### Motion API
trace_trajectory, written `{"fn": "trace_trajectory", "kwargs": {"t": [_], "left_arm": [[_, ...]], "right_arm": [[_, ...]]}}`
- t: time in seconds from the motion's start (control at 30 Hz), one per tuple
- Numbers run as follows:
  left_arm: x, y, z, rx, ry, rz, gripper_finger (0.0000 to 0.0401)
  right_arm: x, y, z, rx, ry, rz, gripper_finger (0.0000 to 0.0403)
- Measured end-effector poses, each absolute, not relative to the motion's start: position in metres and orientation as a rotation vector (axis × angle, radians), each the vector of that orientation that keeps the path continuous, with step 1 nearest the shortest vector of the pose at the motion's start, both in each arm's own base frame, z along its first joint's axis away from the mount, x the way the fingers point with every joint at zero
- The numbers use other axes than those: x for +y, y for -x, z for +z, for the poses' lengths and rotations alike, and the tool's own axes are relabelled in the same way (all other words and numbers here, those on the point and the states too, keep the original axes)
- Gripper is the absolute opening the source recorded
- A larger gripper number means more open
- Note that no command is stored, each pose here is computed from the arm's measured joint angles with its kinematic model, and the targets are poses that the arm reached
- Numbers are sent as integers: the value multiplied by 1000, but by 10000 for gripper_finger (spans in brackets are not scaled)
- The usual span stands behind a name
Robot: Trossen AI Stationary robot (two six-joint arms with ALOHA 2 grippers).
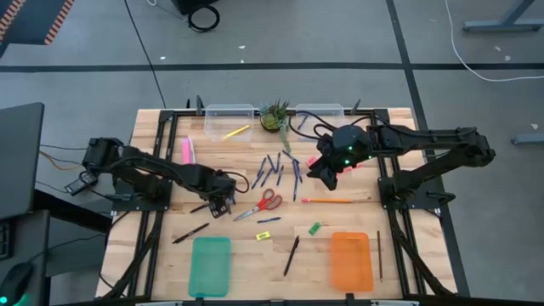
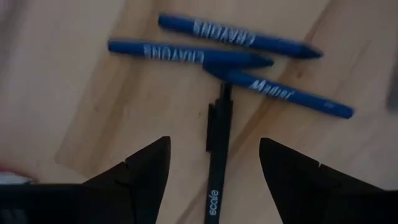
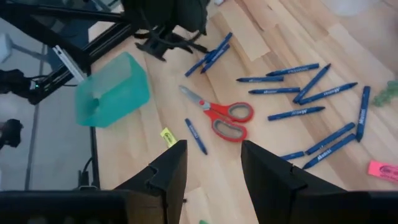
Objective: Sort crayons/erasers/pens/pencils in bins
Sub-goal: Put the black pen into the left transparent bin
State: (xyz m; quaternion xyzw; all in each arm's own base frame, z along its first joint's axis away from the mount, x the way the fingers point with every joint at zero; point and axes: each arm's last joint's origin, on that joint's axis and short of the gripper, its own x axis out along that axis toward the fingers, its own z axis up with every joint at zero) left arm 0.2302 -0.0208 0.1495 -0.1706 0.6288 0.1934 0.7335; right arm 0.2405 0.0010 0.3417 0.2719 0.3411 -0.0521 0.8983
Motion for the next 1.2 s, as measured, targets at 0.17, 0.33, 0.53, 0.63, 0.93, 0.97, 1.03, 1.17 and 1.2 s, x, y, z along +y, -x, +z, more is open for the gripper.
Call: {"fn": "trace_trajectory", "kwargs": {"t": [0.17, 0.33, 0.53, 0.63, 0.93, 0.97, 1.03, 1.17, 1.2], "left_arm": [[-23, -233, 137, 1437, 388, 449, 255], [-22, -235, 133, 1448, 388, 452, 255], [-21, -236, 133, 1439, 385, 456, 239], [-19, -236, 133, 1442, 405, 451, 216], [-5, -236, 132, 1460, 501, 470, 85], [-3, -236, 132, 1464, 518, 470, 69], [1, -235, 132, 1469, 551, 473, 39], [7, -235, 132, 1474, 592, 467, 25], [8, -235, 132, 1475, 600, 467, 25]], "right_arm": [[13, -240, 342, 718, -553, -65, 158], [20, -239, 342, 717, -519, -65, 158], [21, -240, 342, 709, -497, -82, 158], [18, -240, 342, 699, -489, -107, 158], [8, -242, 344, 660, -477, -138, 158], [6, -242, 344, 659, -468, -142, 158], [1, -242, 344, 655, -457, -157, 158], [-12, -242, 344, 643, -472, -205, 158], [-15, -242, 344, 640, -476, -216, 158]]}}
